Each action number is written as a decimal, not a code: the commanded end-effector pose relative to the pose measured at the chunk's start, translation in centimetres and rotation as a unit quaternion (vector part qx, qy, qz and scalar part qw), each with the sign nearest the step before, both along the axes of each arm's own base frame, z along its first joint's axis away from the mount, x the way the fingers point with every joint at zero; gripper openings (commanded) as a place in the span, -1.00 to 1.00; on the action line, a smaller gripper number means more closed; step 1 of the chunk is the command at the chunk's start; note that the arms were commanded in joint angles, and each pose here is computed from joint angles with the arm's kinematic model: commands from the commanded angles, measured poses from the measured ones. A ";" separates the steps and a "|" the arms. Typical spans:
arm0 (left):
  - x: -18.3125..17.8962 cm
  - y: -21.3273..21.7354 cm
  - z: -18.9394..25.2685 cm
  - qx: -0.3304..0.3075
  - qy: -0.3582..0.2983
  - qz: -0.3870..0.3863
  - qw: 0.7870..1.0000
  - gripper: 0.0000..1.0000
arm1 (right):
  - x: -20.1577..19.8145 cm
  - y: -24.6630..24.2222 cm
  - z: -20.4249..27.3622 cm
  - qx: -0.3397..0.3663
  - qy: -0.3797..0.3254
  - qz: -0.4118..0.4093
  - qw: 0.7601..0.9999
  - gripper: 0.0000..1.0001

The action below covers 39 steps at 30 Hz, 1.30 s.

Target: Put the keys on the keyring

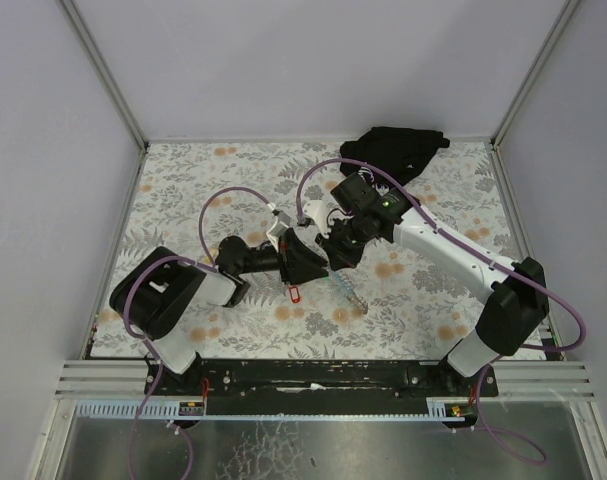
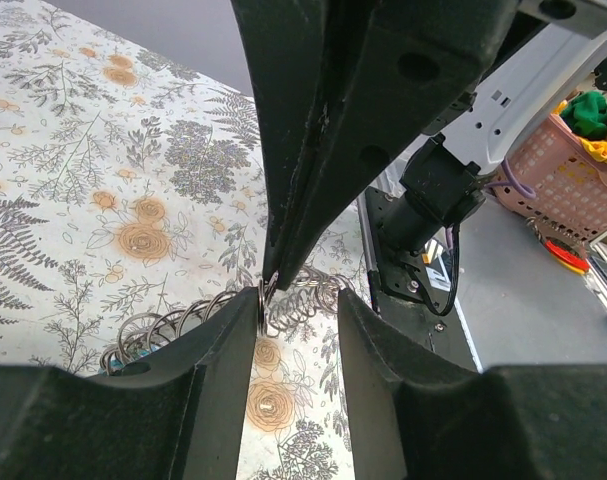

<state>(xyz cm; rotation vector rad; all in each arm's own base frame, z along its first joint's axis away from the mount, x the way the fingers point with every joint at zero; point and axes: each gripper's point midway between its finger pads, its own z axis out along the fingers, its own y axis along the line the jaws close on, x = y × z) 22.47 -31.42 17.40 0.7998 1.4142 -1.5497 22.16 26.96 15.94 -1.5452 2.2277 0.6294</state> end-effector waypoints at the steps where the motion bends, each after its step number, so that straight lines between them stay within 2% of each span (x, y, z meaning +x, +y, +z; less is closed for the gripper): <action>1: 0.0 -0.1 1.5 -0.023 -0.034 -0.009 0.999 -0.28 | -0.4 1.3 1.6 0.041 -0.011 0.018 0.999 -1.00; 6: 0.1 0.0 1.6 -0.028 -0.026 -0.007 0.999 -0.29 | -0.4 1.2 1.3 0.038 -0.010 0.016 0.999 -1.00; 14: 3.3 3.3 0.8 -0.021 -0.006 0.105 0.994 -0.28 | 0.1 1.0 1.8 0.038 -0.029 0.007 0.999 -1.00; 22: 0.5 2.2 2.1 -0.024 -0.025 0.014 0.999 -0.28 | 0.1 1.1 2.0 0.043 -0.030 0.008 0.999 -1.00; 25: -0.3 1.3 2.1 -0.023 -0.025 -0.014 0.999 -0.34 | 0.0 1.1 2.1 0.045 -0.031 0.009 0.998 -1.00; 29: 0.0 0.8 1.8 -0.021 -0.017 -0.020 0.999 -0.41 | -0.1 1.2 2.2 0.047 -0.029 0.012 0.998 -1.00; 39: 0.5 -0.2 1.1 -0.019 -0.007 -0.030 0.999 -0.43 | -0.3 1.3 2.3 0.053 -0.026 0.018 0.998 -1.00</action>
